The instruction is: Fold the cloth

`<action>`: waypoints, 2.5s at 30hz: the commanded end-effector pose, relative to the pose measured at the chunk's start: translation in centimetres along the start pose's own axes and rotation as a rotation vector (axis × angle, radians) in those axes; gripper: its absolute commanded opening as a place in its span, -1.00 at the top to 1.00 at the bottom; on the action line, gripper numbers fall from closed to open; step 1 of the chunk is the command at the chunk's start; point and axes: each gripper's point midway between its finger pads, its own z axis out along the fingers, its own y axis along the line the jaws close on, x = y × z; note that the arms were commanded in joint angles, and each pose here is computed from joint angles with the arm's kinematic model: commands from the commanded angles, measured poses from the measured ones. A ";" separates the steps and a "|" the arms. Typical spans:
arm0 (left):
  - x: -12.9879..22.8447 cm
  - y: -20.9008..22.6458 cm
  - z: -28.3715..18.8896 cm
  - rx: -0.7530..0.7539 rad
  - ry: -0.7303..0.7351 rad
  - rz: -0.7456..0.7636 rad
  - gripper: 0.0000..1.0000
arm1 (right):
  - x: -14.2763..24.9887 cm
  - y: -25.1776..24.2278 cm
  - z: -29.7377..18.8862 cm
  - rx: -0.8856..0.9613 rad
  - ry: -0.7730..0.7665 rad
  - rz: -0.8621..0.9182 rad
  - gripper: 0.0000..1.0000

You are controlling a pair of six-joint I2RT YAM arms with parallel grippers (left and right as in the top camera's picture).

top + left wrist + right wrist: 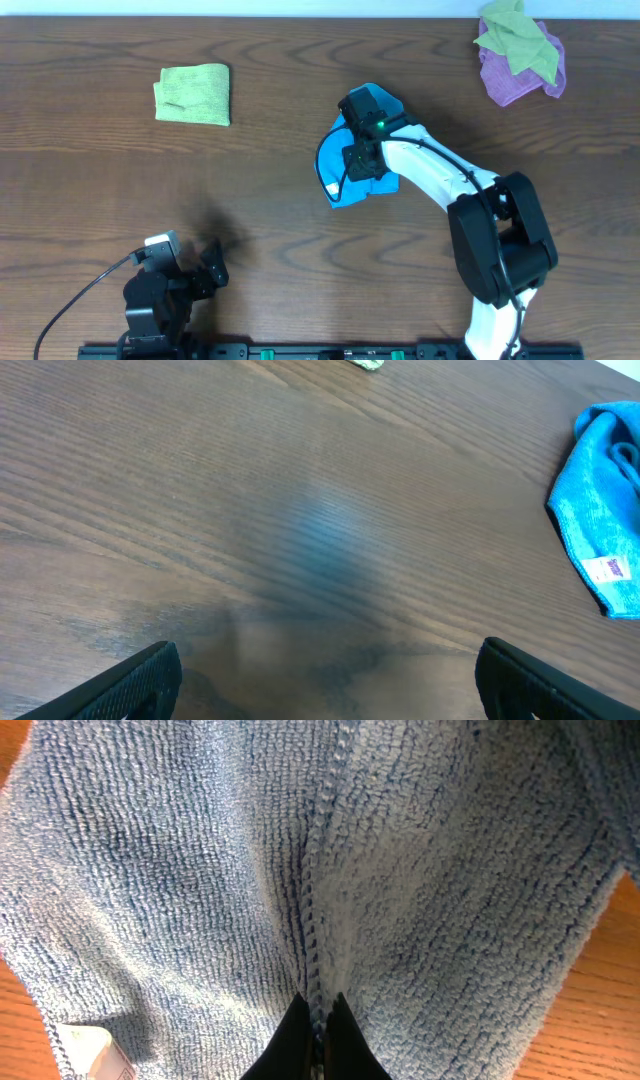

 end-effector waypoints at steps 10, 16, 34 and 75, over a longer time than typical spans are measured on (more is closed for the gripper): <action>0.4 -0.2 0.2 0.016 0.012 -0.008 -0.90 | -2.5 -1.0 -5.3 0.028 -0.135 0.017 0.96; 0.4 -0.2 0.2 0.016 0.012 -0.008 -0.90 | -2.1 -1.2 -5.6 0.034 -0.124 0.010 0.82; 0.4 -0.2 0.2 0.016 0.011 -0.008 -0.90 | -1.8 -1.5 -5.5 0.049 -0.111 0.000 0.65; -0.6 -8.3 -2.2 0.310 0.310 -0.442 -0.92 | 3.3 -19.8 -10.5 0.310 -0.017 0.484 0.97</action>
